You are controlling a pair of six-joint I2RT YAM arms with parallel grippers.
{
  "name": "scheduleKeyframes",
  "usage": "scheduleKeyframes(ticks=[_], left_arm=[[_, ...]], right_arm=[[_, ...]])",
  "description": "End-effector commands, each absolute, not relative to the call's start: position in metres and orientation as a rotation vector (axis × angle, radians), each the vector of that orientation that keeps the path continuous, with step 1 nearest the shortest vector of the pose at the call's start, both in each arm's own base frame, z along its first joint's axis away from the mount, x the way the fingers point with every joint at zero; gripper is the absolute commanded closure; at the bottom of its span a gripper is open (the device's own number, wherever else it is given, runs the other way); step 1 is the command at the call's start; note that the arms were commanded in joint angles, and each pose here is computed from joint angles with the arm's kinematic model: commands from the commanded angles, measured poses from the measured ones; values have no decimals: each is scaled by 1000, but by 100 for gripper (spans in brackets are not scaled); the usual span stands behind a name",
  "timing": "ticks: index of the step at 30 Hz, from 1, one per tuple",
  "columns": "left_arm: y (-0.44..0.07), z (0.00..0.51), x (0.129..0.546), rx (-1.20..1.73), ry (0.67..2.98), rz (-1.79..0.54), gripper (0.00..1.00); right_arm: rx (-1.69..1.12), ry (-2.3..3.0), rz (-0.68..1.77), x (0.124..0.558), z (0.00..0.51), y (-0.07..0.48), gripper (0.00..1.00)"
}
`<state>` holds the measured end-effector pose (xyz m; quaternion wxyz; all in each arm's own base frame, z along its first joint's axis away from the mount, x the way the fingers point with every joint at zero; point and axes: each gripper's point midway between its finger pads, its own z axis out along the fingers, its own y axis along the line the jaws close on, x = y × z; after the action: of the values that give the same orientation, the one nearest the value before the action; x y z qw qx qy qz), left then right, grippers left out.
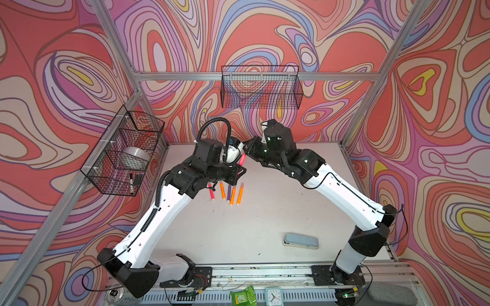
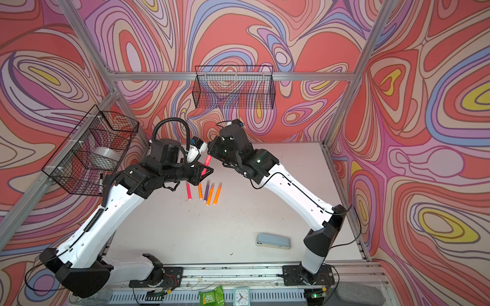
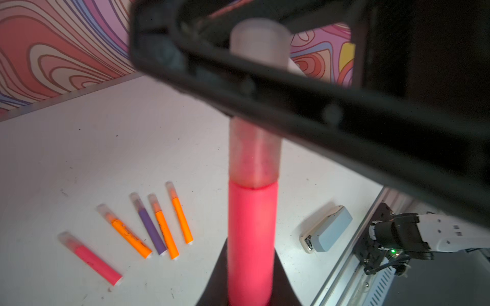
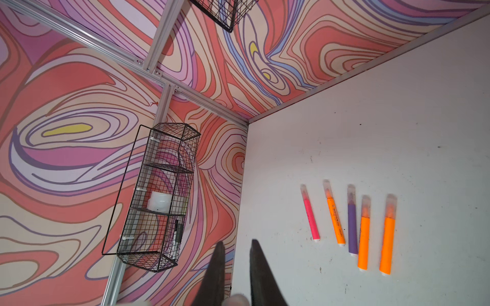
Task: Insert the pens into the pen caps
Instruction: 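Press the cap down onto the pink marker with the right gripper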
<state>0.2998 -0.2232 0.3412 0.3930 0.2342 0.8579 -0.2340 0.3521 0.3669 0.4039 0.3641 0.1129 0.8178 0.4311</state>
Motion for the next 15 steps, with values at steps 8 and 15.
scheduleKeyframes(ticks=[8,15], left_arm=[[-223,428,358,311,1934,-829,100],[-241,442,332,438,1855,-999,100]], right_arm=[[77,2383,1140,266,352,391,100],[9,2270,1200,263,365,387,100]])
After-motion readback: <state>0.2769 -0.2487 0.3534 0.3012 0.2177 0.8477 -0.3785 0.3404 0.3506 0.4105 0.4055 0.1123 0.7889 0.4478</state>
